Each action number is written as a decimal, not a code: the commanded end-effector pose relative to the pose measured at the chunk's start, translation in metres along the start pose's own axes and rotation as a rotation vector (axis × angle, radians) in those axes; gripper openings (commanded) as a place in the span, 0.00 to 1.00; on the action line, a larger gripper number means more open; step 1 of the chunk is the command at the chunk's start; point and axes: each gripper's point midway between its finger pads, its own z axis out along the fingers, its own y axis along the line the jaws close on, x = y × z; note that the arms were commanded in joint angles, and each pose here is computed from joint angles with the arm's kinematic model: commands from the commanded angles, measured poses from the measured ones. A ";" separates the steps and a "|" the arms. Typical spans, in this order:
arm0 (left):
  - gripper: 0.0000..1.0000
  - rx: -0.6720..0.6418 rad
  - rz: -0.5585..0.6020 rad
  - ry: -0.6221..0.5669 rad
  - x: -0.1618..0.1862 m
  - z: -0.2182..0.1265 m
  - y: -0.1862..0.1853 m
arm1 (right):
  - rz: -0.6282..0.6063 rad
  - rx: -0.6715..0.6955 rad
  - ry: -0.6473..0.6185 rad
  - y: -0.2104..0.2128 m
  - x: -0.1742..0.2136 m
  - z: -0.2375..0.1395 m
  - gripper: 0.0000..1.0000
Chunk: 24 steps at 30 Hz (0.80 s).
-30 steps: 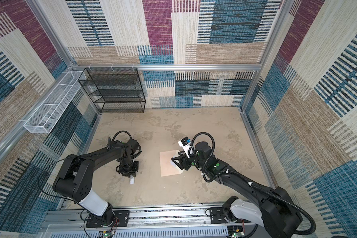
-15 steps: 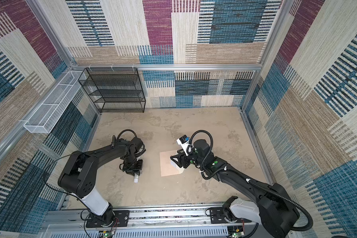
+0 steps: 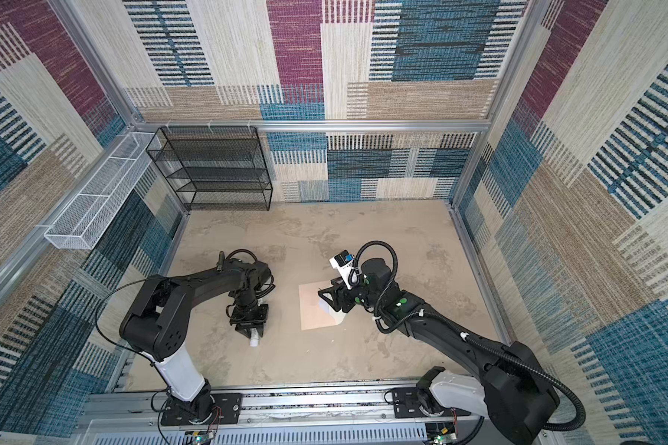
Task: Place the letter into the envelope and seal it
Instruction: 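Lift the glue stick upright with the left gripper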
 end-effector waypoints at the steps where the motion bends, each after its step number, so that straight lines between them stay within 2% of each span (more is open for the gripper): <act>1: 0.43 -0.061 -0.029 -0.076 -0.017 0.008 0.006 | -0.011 0.006 -0.011 0.001 -0.005 -0.002 0.66; 9: 0.42 -0.103 -0.043 -0.136 -0.026 0.005 0.009 | -0.003 0.027 -0.020 0.000 -0.007 -0.008 0.66; 17: 0.52 -0.096 -0.046 -0.250 -0.047 -0.018 0.004 | 0.005 0.046 -0.029 -0.001 -0.006 -0.015 0.66; 21: 0.50 -0.065 -0.045 -0.276 -0.054 -0.021 -0.003 | -0.001 0.052 -0.030 -0.001 -0.008 -0.015 0.66; 24: 0.48 -0.052 -0.046 -0.242 -0.051 -0.012 -0.005 | -0.004 0.053 -0.033 -0.001 -0.010 -0.015 0.66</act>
